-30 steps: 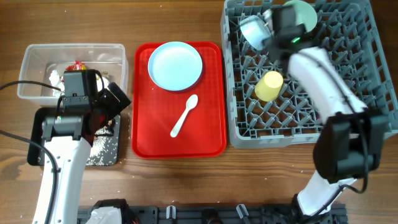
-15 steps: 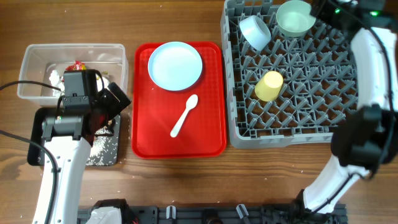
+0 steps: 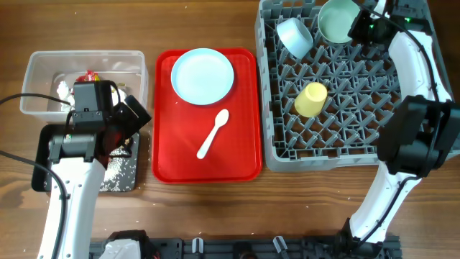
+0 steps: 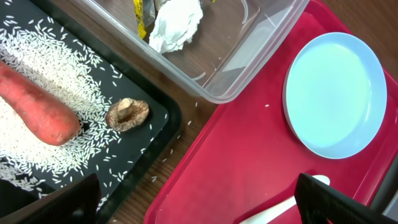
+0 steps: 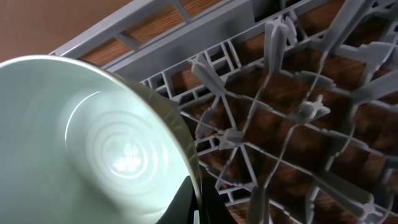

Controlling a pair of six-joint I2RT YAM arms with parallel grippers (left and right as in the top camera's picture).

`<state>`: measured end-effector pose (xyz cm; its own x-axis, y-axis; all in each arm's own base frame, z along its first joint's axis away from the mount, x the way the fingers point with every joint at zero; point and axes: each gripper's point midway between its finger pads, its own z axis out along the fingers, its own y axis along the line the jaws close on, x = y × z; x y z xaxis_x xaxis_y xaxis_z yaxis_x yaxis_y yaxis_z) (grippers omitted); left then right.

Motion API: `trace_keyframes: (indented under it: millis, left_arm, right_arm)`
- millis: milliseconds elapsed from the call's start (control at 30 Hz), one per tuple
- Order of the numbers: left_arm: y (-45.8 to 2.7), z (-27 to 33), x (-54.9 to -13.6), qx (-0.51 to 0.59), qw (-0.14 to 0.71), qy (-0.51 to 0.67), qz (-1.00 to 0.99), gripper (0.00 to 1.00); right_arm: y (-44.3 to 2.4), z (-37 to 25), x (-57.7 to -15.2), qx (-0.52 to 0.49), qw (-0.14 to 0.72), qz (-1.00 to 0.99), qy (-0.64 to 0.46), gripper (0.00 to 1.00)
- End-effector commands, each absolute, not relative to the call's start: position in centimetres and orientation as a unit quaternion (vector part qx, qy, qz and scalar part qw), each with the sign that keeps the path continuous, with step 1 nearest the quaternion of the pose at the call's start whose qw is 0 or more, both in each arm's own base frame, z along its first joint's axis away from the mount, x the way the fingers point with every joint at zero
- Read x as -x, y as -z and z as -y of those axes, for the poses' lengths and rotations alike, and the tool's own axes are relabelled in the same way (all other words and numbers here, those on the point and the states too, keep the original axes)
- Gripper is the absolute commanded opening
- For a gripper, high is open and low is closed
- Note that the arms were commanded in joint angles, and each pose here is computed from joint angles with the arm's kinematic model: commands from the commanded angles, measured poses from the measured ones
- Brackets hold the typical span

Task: Sort waste into correct bins and load items into the dishwasher rack

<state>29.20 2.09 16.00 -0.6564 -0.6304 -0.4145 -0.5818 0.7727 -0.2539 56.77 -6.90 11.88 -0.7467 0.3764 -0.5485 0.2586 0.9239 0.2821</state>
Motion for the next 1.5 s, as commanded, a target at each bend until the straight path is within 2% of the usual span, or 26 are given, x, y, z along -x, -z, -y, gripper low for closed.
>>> trace_keyframes:
  millis: [0, 133, 200, 367, 533, 867, 1233, 1367, 1467]
  left_arm:
    - [-17.1, -2.5, -29.5, 0.341, 0.264, 0.047, -0.901, 1.0]
    - [-17.1, -2.5, -29.5, 0.341, 0.264, 0.047, -0.901, 1.0]
    - [-17.1, -2.5, -29.5, 0.341, 0.264, 0.047, -0.901, 1.0]
    - [-17.1, -2.5, -29.5, 0.341, 0.264, 0.047, -0.901, 1.0]
    - [-17.1, -2.5, -29.5, 0.341, 0.264, 0.047, -0.901, 1.0]
    - [-17.1, -2.5, -29.5, 0.341, 0.264, 0.047, -0.901, 1.0]
    - [-17.1, -2.5, -29.5, 0.341, 0.264, 0.047, -0.901, 1.0]
    - [-17.1, -2.5, -29.5, 0.341, 0.264, 0.047, -0.901, 1.0]
    - [-17.1, -2.5, -29.5, 0.341, 0.264, 0.047, -0.901, 1.0]
  right_arm:
    - [-18.3, 8.7, -55.9, -0.128, 0.368, -0.921, 0.001, 0.04]
    - [-25.1, 13.8, -51.9, -0.116, 0.363, -0.884, 0.27, 0.04]
    - [-26.0, 13.9, -51.3, -0.095, 0.346, -0.874, 0.329, 0.04]
    - [-23.9, 10.8, -51.0, -0.051, 0.314, -0.863, 0.392, 0.04]
    - [-22.4, 9.9, -50.5, 0.018, 0.26, -0.809, 0.527, 0.04]
    - [-19.0, 8.6, -51.2, 0.081, 0.236, -0.799, 0.547, 0.04]
    - [-12.7, 2.2, -52.4, 0.207, 0.187, -0.789, 0.548, 0.04]
    - [-12.7, 0.4, -52.6, 0.218, 0.199, -0.785, 0.544, 0.04]
    - [-12.5, -0.8, -52.4, 0.223, 0.206, -0.786, 0.539, 0.09]
